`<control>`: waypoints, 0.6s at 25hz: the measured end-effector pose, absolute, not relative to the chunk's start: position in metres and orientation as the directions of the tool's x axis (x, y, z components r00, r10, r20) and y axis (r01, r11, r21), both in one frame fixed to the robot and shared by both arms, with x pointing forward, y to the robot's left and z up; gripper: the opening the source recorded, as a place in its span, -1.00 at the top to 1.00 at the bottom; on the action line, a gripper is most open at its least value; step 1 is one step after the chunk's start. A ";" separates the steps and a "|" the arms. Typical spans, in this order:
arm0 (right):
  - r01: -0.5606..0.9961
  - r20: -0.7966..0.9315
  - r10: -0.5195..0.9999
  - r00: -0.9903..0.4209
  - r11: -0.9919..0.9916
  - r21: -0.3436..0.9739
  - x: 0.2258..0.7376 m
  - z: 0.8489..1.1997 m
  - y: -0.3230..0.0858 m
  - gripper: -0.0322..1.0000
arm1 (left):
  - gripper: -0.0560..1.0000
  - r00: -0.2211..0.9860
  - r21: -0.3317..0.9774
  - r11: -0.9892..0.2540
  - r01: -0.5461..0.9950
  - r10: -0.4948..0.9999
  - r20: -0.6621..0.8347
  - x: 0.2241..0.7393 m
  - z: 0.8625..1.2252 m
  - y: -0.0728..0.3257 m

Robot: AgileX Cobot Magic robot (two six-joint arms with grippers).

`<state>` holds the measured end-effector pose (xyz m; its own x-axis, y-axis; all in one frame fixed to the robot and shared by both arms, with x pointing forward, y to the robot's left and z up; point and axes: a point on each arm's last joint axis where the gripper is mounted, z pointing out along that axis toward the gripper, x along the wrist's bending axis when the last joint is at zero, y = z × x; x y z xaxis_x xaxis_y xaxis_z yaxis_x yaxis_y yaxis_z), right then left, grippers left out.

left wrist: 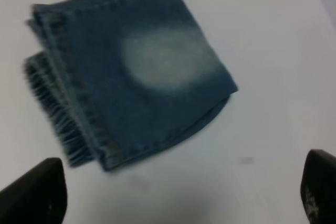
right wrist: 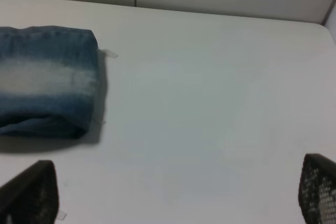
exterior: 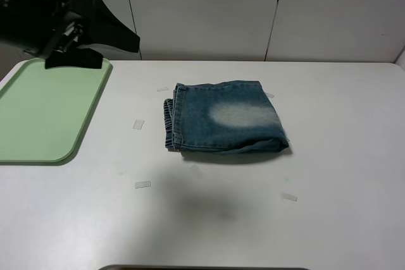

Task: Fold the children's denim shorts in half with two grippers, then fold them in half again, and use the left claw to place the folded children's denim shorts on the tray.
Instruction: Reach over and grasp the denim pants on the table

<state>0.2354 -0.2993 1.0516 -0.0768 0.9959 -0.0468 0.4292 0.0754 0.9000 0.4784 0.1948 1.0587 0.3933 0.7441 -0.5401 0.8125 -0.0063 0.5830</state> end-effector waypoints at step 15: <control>0.429 -0.047 0.996 -0.077 0.075 0.900 0.235 1.052 -0.299 -0.41 | -0.78 0.259 0.410 0.015 0.912 0.755 -0.603 0.534 0.959 0.187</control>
<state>0.2354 -0.2993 1.0516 -0.0768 0.9959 -0.0468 0.4292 0.0754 0.9000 0.5341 0.1874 0.9587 0.2587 0.7548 -0.6028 0.9118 0.0153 0.4105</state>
